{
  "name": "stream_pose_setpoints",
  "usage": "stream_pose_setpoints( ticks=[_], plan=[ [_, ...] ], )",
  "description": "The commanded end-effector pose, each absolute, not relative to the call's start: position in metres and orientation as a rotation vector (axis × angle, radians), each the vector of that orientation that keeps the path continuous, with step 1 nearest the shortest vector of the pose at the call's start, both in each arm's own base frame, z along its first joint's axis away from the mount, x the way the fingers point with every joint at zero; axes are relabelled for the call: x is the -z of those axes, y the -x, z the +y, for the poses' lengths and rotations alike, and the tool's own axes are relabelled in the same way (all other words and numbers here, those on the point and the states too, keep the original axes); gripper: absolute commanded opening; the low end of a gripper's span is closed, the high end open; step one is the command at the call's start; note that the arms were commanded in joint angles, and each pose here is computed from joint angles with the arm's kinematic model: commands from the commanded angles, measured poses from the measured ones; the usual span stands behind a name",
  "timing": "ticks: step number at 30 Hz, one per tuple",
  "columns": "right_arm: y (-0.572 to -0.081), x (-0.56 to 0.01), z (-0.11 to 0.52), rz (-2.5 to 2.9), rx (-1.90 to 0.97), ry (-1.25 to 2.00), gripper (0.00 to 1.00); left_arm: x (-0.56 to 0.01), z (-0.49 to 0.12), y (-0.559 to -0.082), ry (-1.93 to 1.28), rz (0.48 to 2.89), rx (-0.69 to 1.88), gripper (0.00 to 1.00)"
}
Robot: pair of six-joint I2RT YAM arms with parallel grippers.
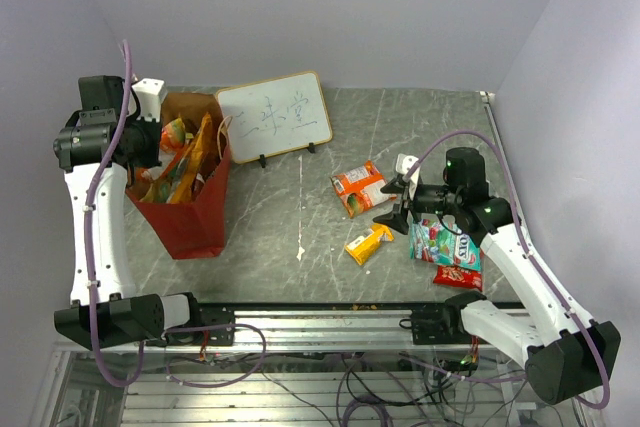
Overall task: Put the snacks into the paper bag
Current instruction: Place the snack at the center of the board.
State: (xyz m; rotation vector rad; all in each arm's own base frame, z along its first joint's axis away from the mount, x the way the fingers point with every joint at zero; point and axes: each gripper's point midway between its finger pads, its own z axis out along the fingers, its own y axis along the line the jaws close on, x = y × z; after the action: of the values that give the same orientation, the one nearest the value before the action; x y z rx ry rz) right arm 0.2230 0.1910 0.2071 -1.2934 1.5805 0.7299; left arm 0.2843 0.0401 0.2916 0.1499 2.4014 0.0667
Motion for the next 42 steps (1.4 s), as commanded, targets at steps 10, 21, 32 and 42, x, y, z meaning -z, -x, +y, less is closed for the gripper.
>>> stream_pose_setpoints(
  ticks=[10,21,32,42],
  plan=[
    [-0.225,-0.216,0.193,1.559,-0.709,1.306,0.72,-0.267,0.027,-0.273,-0.046,2.498,0.064,0.07],
    [-0.229,-0.212,0.192,1.579,-0.698,1.291,0.72,-0.268,0.036,-0.277,-0.006,2.475,0.003,0.07],
    [-0.231,-0.211,0.191,1.582,-0.688,1.282,0.72,-0.29,0.036,-0.268,0.068,2.356,0.036,0.07],
    [-0.228,-0.213,0.191,1.573,-0.692,1.291,0.72,-0.26,0.044,-0.274,0.069,2.446,0.004,0.09]
  ],
)
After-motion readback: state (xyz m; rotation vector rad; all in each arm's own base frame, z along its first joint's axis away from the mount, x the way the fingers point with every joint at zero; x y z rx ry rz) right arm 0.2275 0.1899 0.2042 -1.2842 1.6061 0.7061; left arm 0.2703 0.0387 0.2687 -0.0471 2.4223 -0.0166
